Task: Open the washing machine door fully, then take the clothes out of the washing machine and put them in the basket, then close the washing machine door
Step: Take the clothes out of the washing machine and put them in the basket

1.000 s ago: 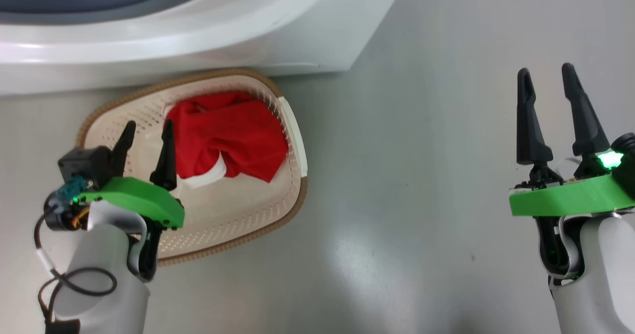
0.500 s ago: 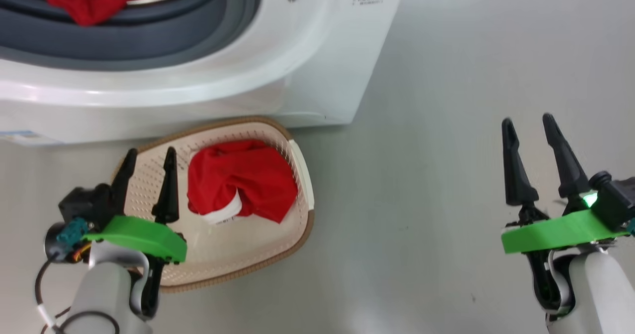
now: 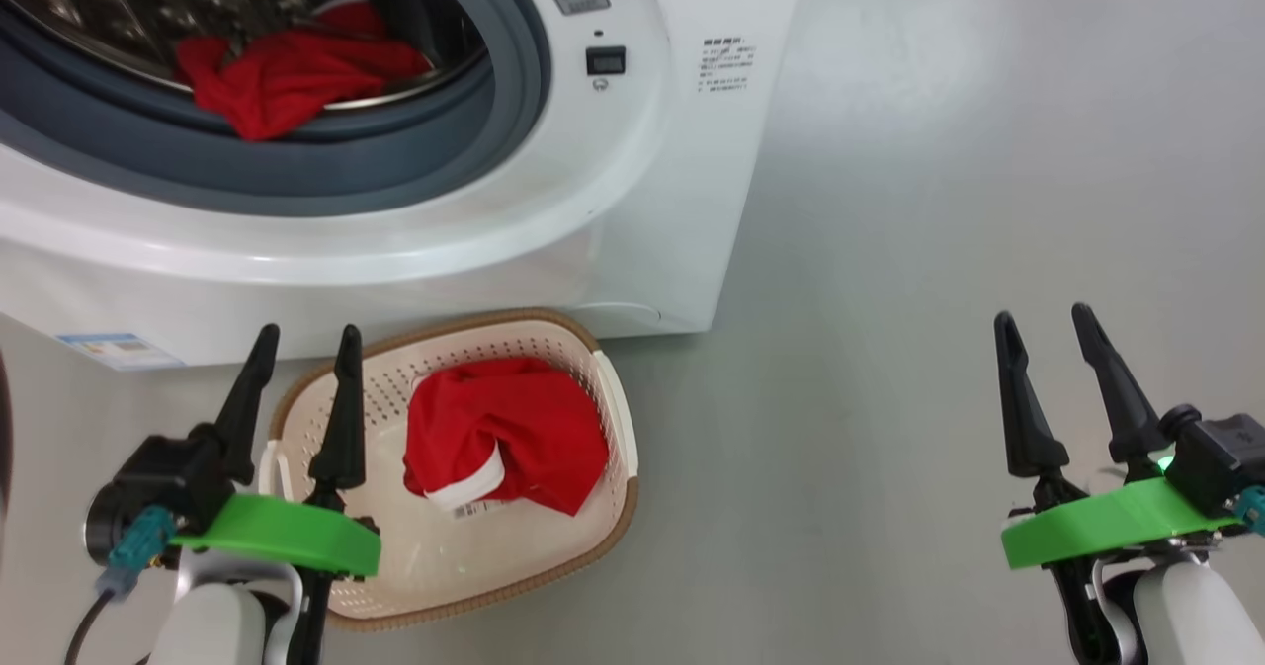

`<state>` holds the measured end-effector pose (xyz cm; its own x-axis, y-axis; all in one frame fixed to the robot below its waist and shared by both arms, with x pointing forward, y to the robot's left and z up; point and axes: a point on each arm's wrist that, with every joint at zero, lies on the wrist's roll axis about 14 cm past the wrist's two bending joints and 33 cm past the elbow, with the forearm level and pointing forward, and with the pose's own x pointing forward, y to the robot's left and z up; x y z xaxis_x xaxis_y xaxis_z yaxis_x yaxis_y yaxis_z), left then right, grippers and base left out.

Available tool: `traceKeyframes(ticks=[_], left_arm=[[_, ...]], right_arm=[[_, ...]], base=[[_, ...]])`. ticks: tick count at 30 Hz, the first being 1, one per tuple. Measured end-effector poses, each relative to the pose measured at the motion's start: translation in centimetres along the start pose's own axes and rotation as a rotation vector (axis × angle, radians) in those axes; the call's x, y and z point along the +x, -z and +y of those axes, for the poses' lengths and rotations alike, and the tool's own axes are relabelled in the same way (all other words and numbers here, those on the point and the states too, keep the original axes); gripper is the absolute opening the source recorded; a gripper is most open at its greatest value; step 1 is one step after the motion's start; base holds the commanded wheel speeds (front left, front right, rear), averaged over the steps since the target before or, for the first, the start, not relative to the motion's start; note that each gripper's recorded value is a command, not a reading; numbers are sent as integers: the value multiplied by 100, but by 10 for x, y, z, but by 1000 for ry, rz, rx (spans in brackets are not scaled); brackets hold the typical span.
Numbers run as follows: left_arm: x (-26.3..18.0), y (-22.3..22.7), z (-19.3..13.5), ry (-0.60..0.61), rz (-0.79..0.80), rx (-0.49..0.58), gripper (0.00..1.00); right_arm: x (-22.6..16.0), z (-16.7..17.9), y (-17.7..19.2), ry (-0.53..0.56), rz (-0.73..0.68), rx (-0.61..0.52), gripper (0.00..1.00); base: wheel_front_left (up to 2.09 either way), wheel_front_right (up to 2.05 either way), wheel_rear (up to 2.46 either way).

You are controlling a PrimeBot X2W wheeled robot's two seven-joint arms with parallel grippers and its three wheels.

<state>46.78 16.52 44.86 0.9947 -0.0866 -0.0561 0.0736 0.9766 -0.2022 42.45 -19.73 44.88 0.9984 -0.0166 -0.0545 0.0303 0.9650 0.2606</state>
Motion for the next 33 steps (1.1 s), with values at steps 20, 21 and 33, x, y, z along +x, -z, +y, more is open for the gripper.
traceKeyframes(ticks=[20,21,33], left_arm=[[-55,-38,1,-19,-112,57,100],[-58,-37,3,-25,-110,57,100],[-62,-38,6,-37,-111,57,100]], right_arm=[[-31,-1,-9,9,-12,9,100],[-31,-2,-9,9,-12,9,100],[-34,-6,-6,24,-4,9,100]], base=[[0,0,0],[0,0,0],[0,0,0]])
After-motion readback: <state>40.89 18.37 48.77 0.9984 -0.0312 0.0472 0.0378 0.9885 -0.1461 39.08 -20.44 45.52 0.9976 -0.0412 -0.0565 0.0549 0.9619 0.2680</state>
